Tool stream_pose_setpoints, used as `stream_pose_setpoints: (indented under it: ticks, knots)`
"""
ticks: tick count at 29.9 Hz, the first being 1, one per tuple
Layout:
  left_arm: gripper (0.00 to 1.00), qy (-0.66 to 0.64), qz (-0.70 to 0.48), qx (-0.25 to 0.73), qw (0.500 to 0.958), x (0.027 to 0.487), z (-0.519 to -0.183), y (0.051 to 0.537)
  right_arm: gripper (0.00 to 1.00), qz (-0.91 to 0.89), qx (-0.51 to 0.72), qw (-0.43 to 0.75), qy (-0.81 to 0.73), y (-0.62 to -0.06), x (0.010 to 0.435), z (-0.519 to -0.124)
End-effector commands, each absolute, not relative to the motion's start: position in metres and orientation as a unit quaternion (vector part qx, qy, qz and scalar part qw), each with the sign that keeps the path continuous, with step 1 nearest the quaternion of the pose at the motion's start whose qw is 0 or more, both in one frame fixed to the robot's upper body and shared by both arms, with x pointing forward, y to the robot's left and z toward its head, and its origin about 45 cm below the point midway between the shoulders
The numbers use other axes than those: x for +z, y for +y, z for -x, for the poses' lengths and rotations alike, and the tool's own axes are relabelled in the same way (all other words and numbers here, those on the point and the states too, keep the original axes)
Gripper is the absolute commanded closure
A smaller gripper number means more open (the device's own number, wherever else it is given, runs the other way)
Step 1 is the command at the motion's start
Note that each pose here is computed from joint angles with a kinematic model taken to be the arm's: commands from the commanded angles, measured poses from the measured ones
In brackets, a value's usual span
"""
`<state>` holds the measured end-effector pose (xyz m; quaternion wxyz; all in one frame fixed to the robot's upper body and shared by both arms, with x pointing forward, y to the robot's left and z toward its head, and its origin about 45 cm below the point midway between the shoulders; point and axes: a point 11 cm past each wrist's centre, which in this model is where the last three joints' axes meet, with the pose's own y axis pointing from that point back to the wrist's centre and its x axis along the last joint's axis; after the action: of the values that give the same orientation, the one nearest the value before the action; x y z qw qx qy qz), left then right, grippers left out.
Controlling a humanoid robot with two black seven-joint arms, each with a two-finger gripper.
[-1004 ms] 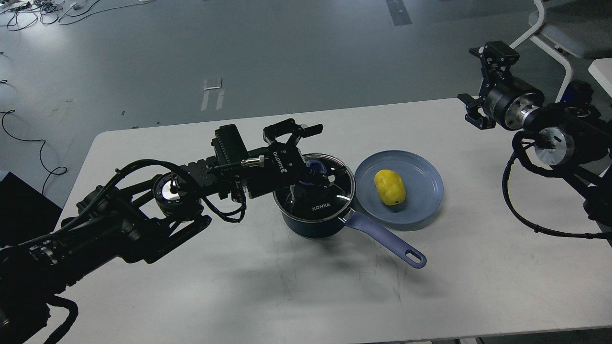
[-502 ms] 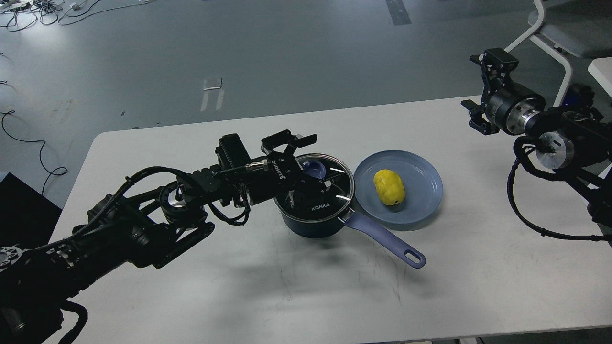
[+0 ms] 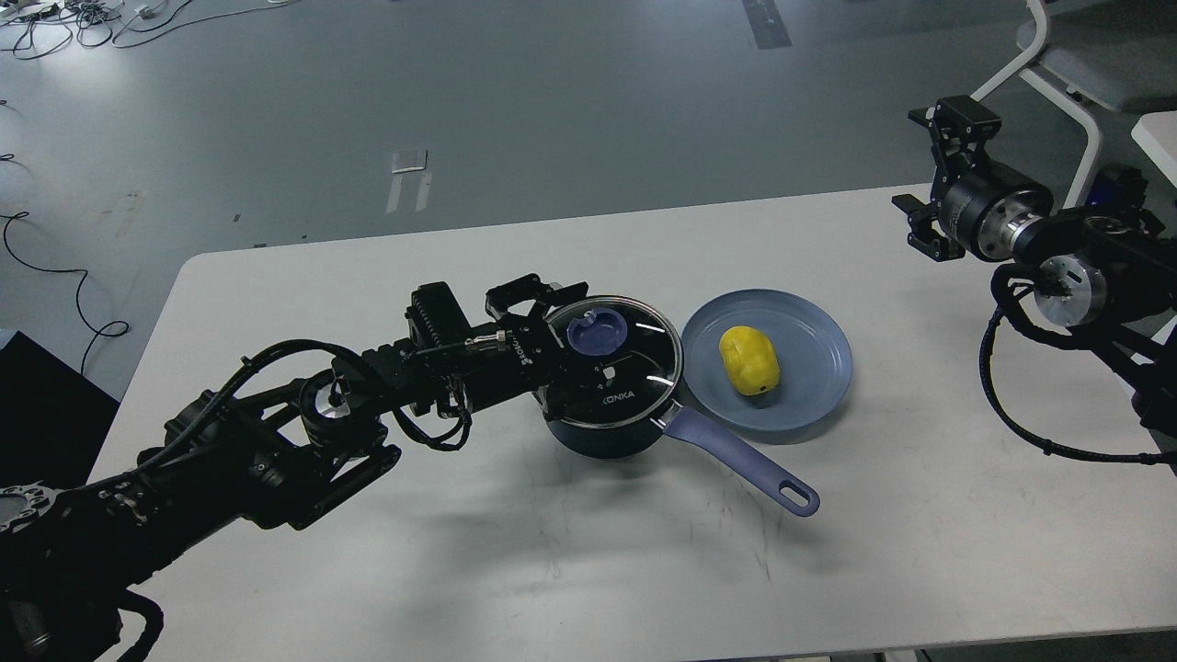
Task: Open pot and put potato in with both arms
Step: 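Close the left gripper on the lid knob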
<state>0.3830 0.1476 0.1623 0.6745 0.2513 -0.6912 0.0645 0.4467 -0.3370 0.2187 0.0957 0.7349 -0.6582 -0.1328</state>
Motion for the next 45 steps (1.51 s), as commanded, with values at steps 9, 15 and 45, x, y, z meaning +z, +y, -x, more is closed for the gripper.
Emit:
stream_pose_setpoints:
  ticks: [9, 15, 45]
  knots:
    - [0.01, -0.664, -0.254, 0.098, 0.696, 0.162, -0.385, 0.153, 0.0, -0.734, -0.138, 0.103, -0.657, -0.339, 0.212, -0.443]
    - [0.01, -0.658, -0.264, 0.096, 0.698, 0.157, -0.386, 0.158, 0.0, -0.733, -0.136, 0.105, -0.658, -0.34, 0.212, -0.443]
    - [0.25, -0.643, -0.263, 0.112, 0.711, 0.156, -0.385, 0.159, 0.0, -0.734, -0.134, 0.147, -0.65, -0.339, 0.194, -0.437]
